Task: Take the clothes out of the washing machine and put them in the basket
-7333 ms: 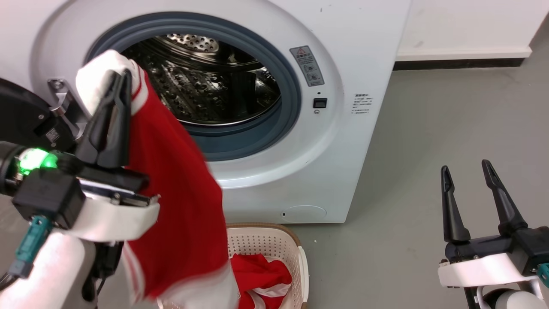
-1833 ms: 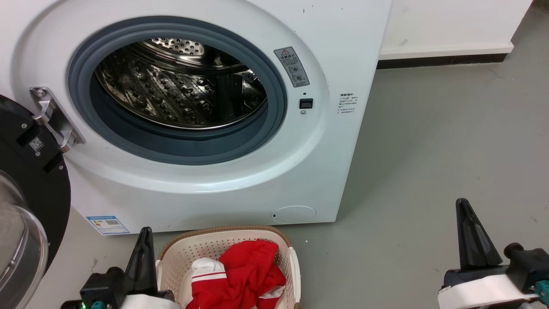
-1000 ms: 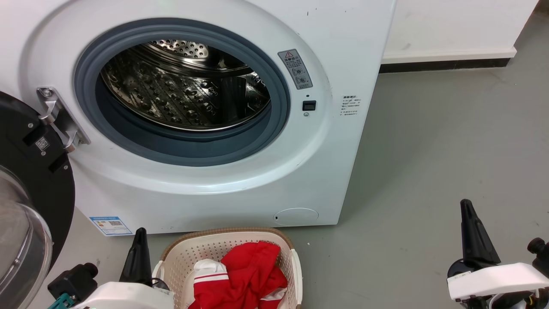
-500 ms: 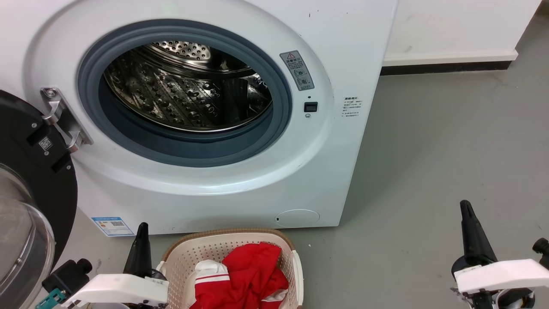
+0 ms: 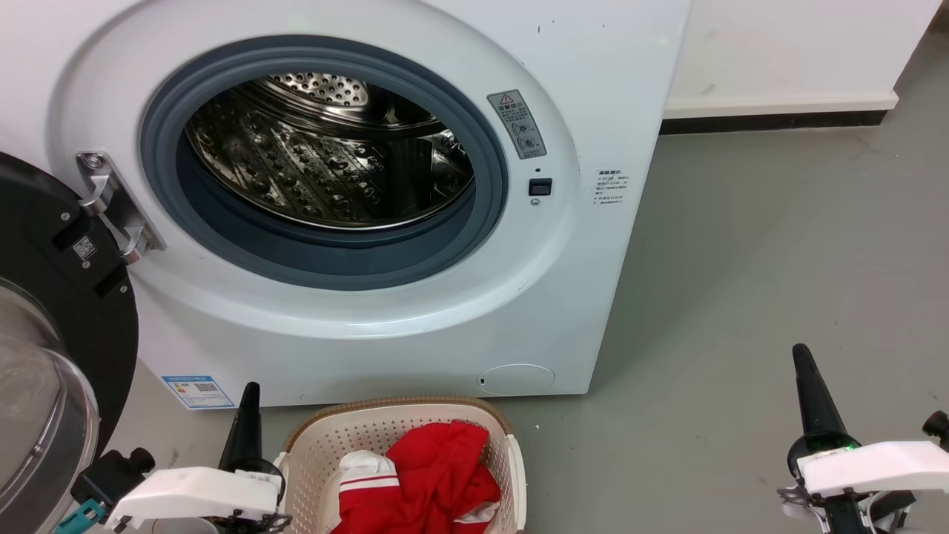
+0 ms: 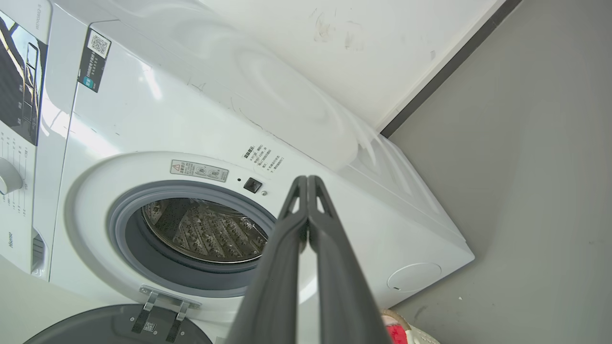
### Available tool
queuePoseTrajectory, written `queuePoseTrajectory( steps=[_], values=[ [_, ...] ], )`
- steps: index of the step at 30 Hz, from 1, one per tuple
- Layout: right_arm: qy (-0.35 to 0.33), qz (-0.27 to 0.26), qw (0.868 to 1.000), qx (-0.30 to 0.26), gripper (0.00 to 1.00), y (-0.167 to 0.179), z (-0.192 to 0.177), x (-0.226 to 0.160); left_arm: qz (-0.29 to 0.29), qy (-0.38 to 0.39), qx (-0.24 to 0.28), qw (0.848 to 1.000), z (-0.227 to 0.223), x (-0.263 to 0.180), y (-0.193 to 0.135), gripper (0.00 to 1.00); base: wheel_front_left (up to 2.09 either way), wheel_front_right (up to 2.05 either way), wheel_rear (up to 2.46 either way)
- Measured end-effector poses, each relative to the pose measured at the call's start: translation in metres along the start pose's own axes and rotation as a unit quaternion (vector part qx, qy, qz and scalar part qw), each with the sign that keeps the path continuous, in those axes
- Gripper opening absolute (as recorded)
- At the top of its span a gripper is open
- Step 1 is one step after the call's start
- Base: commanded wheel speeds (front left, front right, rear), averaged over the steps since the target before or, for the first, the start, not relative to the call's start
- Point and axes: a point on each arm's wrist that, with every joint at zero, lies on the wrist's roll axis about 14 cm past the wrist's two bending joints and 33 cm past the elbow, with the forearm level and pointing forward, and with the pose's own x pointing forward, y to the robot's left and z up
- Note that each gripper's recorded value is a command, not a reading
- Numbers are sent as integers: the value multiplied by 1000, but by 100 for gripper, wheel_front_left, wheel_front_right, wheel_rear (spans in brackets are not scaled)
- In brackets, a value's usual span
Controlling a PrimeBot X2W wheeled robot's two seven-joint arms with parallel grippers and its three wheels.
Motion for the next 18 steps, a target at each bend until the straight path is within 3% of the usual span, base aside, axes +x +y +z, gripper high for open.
queuePoseTrajectory(
  steps=[18],
  values=[
    [10,-6,995,102,0,-1,-3,4,-8,3,-100,995,4,5,-4,0,0,0,0]
  ],
)
